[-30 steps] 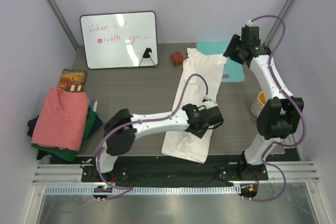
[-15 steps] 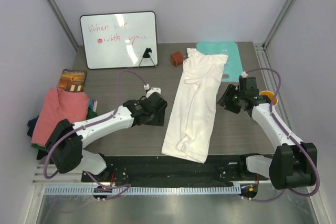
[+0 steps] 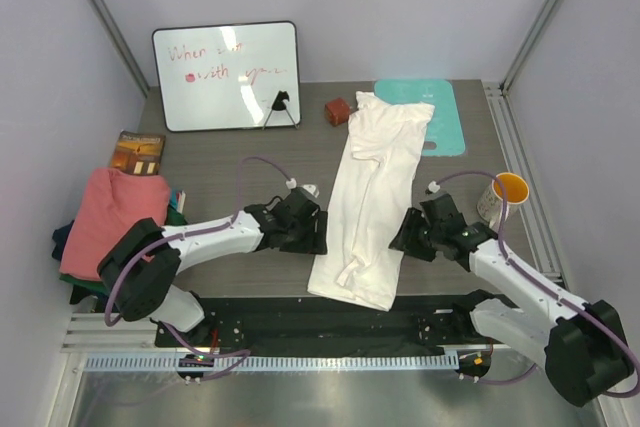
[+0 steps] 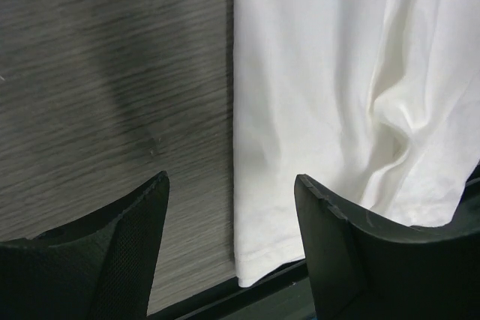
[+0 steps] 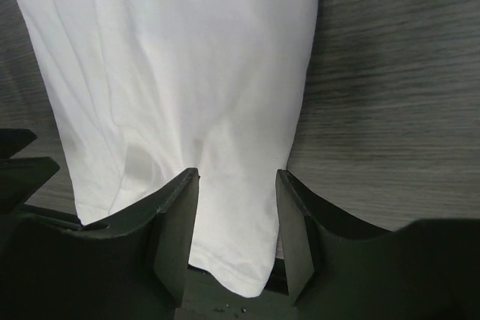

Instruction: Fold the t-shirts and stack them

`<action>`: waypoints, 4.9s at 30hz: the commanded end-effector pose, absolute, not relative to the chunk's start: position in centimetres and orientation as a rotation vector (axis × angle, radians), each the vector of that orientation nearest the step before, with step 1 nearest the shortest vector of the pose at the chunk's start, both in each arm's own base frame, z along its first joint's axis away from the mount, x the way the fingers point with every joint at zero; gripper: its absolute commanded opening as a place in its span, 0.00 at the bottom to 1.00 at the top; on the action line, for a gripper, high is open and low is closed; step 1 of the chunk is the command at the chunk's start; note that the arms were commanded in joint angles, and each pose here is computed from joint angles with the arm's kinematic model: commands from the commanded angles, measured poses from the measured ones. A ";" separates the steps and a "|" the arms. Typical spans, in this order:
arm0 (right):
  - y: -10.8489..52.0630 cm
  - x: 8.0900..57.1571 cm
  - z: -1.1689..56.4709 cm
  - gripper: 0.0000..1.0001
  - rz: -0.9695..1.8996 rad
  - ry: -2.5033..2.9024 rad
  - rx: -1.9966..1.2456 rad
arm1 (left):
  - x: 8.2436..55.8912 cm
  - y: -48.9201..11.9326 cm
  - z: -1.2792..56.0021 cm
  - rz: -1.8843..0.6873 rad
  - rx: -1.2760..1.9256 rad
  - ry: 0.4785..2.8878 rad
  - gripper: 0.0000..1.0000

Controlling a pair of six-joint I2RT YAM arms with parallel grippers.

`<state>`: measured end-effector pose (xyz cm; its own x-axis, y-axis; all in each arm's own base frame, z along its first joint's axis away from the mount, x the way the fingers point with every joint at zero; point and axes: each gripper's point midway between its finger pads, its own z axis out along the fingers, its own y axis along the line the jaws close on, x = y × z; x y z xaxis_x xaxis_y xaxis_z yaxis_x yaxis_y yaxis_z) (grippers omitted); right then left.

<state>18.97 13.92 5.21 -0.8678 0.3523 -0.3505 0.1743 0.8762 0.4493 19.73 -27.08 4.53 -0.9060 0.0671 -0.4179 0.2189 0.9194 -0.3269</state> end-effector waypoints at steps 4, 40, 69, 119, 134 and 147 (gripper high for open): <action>13.5 17.7 5.5 0.52 0.495 2.579 0.459 | 18.1 -28.1 3.3 -0.670 0.183 2.700 0.68; 17.4 8.7 -1.7 0.54 0.266 2.825 0.324 | 15.4 -26.2 -0.1 -0.627 0.190 2.824 0.66; 17.9 11.1 1.6 0.01 0.290 2.666 0.263 | 16.3 -25.7 1.7 -0.526 0.201 2.824 0.00; 16.8 26.3 13.6 0.07 0.096 2.229 0.305 | 34.7 -32.0 11.8 -0.484 0.221 2.572 0.00; 15.2 31.1 13.1 0.08 -0.001 2.215 0.331 | 39.9 -34.7 12.4 -0.541 0.257 2.549 0.00; 14.8 34.0 9.1 0.27 0.010 2.295 0.327 | 42.4 -34.4 8.9 -0.514 0.210 2.599 0.11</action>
<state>31.83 13.55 7.83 -0.6824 0.2114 -0.6997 0.2578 0.9654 0.0402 40.71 -34.72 8.19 -0.8807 0.0742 -0.4678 0.2393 0.9220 -0.3043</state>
